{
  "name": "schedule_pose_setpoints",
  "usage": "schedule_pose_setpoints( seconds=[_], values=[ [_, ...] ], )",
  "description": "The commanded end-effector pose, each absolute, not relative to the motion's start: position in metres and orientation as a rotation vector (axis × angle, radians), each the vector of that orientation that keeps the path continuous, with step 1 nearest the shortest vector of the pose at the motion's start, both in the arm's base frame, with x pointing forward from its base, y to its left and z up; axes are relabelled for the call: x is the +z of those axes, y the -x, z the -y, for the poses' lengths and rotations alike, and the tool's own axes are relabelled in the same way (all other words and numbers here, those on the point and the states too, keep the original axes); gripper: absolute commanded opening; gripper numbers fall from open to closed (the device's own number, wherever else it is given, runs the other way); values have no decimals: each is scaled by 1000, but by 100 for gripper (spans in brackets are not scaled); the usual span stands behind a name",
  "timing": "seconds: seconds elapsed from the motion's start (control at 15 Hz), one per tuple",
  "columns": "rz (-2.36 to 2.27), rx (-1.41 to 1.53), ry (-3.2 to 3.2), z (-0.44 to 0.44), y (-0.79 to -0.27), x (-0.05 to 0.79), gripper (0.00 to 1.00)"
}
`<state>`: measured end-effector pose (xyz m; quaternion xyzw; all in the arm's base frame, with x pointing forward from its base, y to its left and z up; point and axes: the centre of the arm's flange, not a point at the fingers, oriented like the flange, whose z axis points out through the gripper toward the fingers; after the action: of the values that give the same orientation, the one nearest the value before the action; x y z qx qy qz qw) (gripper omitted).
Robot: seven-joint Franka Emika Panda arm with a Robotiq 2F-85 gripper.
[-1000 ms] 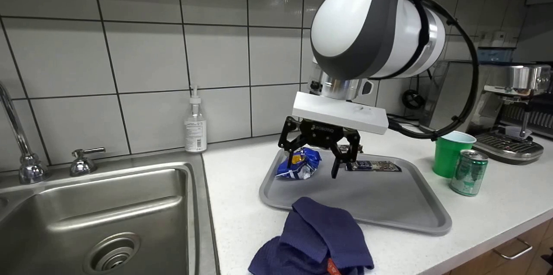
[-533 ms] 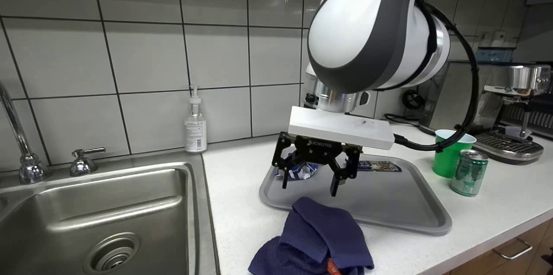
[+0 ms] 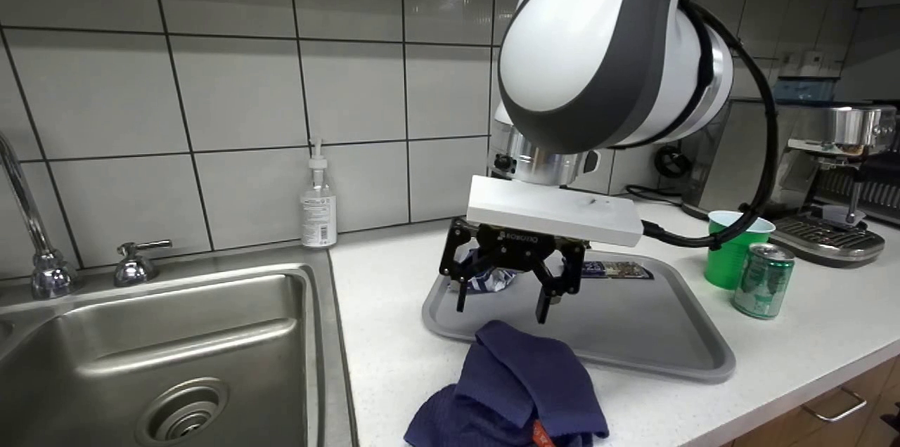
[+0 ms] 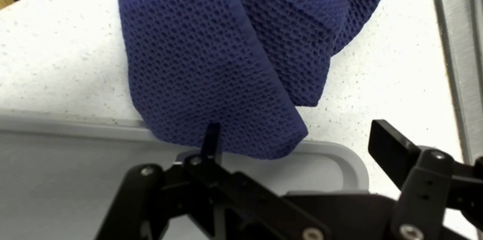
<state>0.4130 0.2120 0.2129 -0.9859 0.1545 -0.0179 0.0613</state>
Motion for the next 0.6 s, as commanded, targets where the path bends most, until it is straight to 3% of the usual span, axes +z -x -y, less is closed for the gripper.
schedule_pose_setpoints(
  seconds=[0.0,0.53],
  values=[
    [-452,-50,2991,-215,-408,211,100],
    [-303,39,3075,-239,-371,177,100]
  ],
)
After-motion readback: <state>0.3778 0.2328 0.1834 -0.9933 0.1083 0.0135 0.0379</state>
